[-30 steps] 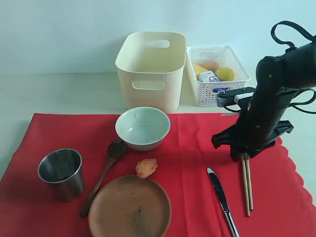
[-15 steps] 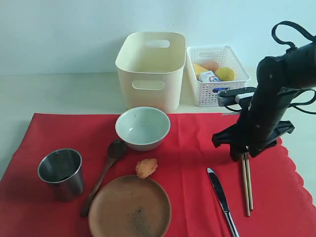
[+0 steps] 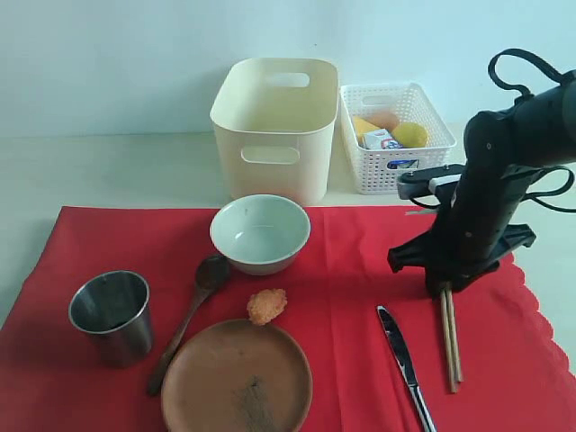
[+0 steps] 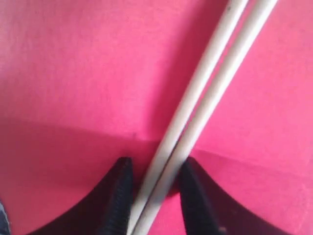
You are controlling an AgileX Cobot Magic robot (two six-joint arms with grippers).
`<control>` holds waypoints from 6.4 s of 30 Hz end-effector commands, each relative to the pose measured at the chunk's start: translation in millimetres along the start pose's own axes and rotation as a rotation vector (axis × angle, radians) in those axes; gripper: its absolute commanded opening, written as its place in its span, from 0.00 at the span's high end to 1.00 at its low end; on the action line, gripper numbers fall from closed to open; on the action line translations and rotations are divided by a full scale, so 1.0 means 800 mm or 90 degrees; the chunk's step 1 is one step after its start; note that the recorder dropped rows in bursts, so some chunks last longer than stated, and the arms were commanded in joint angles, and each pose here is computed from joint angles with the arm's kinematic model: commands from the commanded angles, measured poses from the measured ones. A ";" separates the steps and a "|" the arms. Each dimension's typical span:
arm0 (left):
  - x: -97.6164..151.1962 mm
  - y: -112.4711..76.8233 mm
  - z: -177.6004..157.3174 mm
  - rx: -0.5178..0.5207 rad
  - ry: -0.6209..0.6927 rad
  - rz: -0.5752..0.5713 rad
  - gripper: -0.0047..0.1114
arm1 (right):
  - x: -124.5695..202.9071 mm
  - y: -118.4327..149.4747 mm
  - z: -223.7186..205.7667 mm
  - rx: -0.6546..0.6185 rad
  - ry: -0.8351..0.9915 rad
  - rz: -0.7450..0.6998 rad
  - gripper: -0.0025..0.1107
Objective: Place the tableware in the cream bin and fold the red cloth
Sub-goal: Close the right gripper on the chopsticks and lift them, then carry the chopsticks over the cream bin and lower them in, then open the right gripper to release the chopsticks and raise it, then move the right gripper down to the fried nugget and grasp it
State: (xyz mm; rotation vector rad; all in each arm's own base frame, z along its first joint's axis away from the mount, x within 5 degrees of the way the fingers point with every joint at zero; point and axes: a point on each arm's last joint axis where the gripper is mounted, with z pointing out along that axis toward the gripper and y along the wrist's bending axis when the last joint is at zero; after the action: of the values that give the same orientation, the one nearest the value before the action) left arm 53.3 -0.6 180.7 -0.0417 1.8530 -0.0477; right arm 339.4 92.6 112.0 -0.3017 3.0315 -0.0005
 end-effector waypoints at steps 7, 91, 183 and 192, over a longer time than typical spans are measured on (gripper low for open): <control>-0.001 0.000 0.000 0.001 -0.010 -0.007 0.96 | -0.008 -0.008 -0.003 0.031 -0.047 -0.011 0.98; -0.001 0.000 0.000 0.001 -0.010 -0.007 0.96 | -0.139 0.073 -0.226 -0.408 -0.639 -0.210 0.98; -0.001 0.000 0.000 0.001 -0.010 -0.007 0.96 | 0.044 0.254 -0.069 -0.082 -0.161 -0.856 0.52; -0.001 0.000 0.000 0.001 -0.010 -0.007 0.96 | 0.033 0.254 -0.039 -0.032 -0.166 -0.825 0.52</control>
State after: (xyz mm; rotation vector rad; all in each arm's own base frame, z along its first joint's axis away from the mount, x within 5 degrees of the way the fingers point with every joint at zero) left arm 53.3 -0.6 180.7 -0.0417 1.8530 -0.0477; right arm 267.7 287.9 145.2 -1.9599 2.0434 0.0674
